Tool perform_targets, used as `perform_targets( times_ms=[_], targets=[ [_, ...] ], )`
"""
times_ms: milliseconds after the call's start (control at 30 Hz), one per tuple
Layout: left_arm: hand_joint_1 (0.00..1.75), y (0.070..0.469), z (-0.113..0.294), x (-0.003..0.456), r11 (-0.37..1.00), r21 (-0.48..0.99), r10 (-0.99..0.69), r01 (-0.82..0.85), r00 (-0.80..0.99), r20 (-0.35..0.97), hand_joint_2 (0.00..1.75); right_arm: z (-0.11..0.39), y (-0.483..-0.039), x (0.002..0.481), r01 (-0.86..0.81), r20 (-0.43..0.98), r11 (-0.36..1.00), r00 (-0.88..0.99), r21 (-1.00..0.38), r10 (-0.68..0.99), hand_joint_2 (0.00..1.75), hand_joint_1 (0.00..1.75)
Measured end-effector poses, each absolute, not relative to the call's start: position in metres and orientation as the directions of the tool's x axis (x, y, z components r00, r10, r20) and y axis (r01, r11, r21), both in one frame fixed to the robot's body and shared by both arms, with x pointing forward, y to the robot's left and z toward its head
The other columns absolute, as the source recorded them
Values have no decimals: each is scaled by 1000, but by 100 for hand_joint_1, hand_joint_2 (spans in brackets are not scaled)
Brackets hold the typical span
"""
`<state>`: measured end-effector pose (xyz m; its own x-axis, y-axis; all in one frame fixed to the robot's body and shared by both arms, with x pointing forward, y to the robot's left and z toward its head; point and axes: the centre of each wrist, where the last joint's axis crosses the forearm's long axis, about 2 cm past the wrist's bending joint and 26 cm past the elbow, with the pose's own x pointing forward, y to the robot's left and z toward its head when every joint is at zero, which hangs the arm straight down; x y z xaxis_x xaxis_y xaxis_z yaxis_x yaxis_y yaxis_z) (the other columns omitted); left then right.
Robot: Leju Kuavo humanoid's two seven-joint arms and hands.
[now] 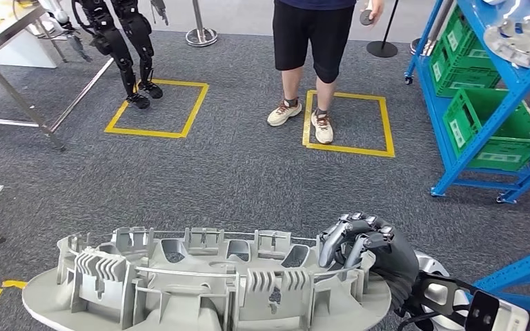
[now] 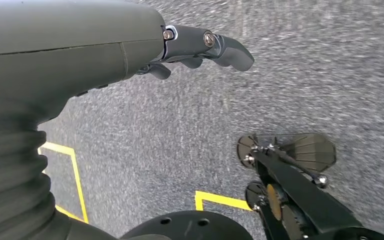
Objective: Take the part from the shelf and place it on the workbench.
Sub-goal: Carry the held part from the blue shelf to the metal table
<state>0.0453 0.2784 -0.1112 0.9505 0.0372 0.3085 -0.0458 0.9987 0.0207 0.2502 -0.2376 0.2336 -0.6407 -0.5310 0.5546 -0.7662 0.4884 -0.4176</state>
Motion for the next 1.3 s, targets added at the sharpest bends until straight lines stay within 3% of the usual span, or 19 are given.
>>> perform_targets(
  times_ms=[1300],
  targets=[
    [0,276,-111,46,998,-9,57,-57,937,344,175,244,-235,282,-785,551,468,-618,-405,-560,175,175]
  ],
)
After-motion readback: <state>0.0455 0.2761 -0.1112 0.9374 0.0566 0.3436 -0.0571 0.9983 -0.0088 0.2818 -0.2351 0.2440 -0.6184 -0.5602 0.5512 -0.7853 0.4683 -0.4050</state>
